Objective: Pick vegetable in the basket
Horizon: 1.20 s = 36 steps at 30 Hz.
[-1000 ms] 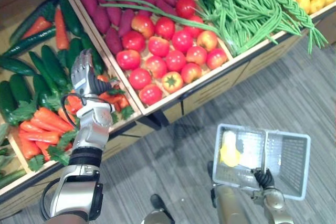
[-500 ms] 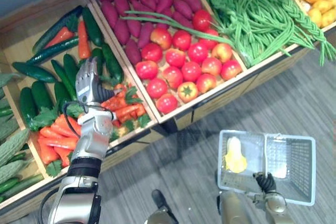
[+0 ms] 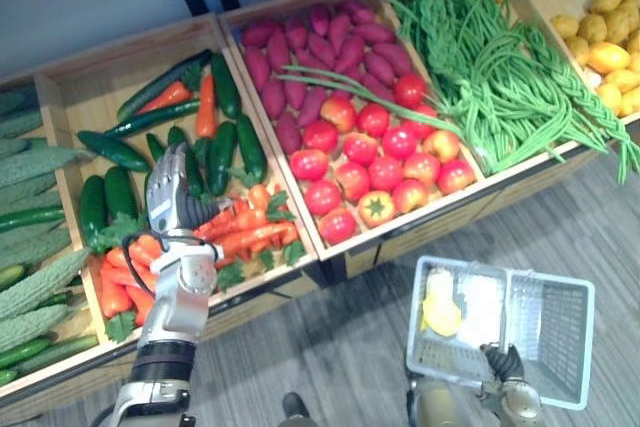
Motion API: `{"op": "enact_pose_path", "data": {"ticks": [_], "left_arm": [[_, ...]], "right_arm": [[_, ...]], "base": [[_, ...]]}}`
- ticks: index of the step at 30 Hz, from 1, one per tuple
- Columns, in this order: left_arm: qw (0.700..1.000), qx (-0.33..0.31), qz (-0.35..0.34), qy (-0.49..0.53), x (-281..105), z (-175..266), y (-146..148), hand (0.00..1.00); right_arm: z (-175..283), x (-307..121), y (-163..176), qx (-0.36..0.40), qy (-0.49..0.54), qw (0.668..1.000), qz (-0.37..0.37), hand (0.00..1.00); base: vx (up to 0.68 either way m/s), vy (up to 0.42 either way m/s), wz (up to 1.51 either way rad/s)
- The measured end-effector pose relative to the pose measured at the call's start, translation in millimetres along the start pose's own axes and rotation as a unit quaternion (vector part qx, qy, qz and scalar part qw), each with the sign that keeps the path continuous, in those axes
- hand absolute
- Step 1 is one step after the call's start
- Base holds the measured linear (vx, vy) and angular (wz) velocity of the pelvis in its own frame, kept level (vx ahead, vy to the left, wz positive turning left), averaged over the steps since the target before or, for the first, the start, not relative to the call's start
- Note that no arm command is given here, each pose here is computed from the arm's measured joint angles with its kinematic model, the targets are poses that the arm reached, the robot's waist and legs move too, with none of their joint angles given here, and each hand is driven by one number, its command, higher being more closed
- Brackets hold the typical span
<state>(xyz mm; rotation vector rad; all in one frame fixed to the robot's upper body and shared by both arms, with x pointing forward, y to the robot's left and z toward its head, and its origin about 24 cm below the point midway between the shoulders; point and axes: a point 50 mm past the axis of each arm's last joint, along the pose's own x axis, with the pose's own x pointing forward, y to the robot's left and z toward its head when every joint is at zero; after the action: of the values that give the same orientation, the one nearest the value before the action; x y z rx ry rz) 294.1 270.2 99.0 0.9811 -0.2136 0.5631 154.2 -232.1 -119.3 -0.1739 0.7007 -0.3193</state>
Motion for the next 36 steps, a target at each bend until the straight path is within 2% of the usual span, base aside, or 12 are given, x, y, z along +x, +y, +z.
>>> {"op": "enact_pose_path", "data": {"ticks": [3,5,11,19,31,36], "left_arm": [[1.000,-0.004,-0.011,-0.006,-5,5,-6,0.00],[0.999,-0.011,-0.009,-0.035,-9,13,0,0.00],[0.999,-0.001,-0.039,-0.026,-29,2,-2,0.00],[0.995,-0.024,-0.084,-0.038,-51,11,-13,0.00],[0.989,-0.026,-0.137,-0.039,-60,14,-26,0.00],[0.988,-0.005,-0.153,-0.025,-58,8,-32,0.00]], "right_arm": [[-3,1,-5,0.004,0.013,1.000,-0.009,1.00],[-10,-2,-10,0.010,0.025,0.999,-0.020,1.00],[-11,-2,-10,0.010,0.029,0.999,-0.019,1.00],[-27,-10,-15,0.015,0.056,0.998,-0.031,1.00],[-33,-14,-17,0.013,0.066,0.997,-0.034,1.00],[-32,-14,-17,0.012,0.065,0.997,-0.033,1.00]], "base": [[0.03,-0.040,-0.02],[-0.03,0.028,0.15],[-0.06,0.012,0.08],[-0.15,-0.009,0.07],[0.00,0.006,0.02],[0.02,0.002,0.00]]}}
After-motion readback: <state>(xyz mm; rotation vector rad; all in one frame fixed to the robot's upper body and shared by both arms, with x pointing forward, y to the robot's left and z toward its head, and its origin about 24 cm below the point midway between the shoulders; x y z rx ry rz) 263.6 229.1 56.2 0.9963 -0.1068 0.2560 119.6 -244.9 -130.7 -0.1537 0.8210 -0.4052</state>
